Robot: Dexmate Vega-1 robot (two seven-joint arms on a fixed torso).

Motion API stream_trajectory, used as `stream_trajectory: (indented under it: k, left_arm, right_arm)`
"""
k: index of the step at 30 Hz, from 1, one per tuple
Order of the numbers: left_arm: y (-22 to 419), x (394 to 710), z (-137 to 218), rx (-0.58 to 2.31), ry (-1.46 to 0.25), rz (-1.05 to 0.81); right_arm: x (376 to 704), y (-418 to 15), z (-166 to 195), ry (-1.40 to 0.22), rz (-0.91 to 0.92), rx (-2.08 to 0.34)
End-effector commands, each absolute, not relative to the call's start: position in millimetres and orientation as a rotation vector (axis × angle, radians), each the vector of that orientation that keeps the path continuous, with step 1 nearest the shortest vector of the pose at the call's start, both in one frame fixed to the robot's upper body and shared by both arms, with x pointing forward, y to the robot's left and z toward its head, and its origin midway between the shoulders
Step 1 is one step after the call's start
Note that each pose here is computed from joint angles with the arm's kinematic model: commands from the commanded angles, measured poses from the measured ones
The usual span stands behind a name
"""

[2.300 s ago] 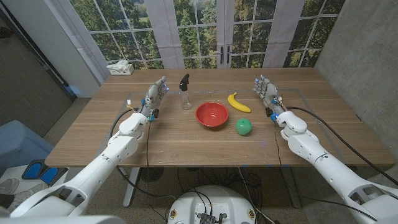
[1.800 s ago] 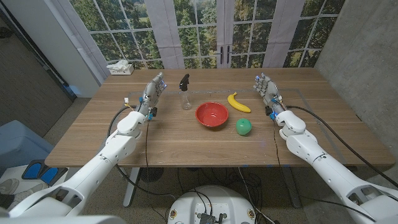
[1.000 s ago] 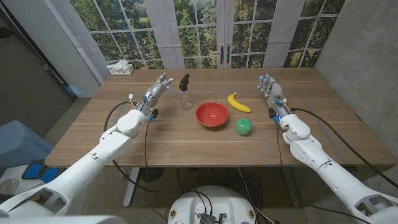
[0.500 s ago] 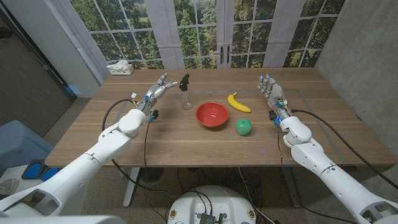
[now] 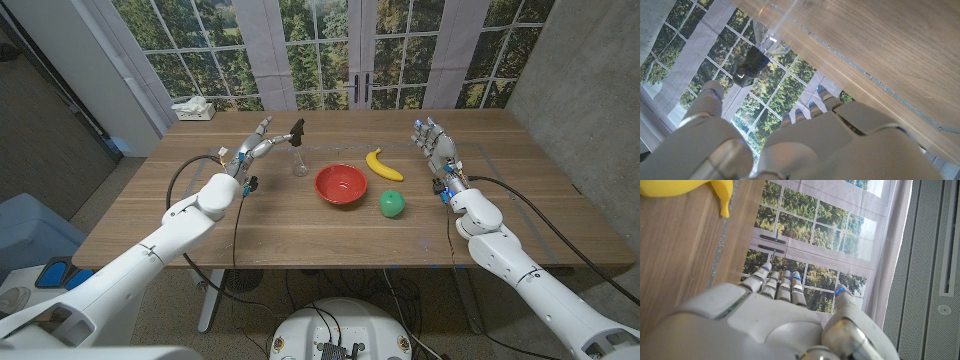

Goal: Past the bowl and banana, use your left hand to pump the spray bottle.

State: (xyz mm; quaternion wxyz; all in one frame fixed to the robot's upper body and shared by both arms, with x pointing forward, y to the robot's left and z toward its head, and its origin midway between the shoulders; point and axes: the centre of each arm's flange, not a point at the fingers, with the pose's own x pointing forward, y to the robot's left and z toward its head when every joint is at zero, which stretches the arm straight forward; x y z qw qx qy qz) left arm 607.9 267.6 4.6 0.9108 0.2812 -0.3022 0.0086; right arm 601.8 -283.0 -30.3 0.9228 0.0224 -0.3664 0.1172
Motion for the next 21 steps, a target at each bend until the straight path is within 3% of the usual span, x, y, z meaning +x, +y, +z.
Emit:
stream_trajectory:
  k: [1, 21]
  left_arm:
    - [255.1, 608.9, 5.0, 0.640, -0.628, 0.060]
    - [239.3, 614.5, -13.4, 0.755, -0.619, 0.101]
  right_arm:
    - [600.8, -282.6, -29.8, -0.748, 0.274, 0.042]
    - [595.2, -283.1, -33.2, -0.772, 0.280, 0.040]
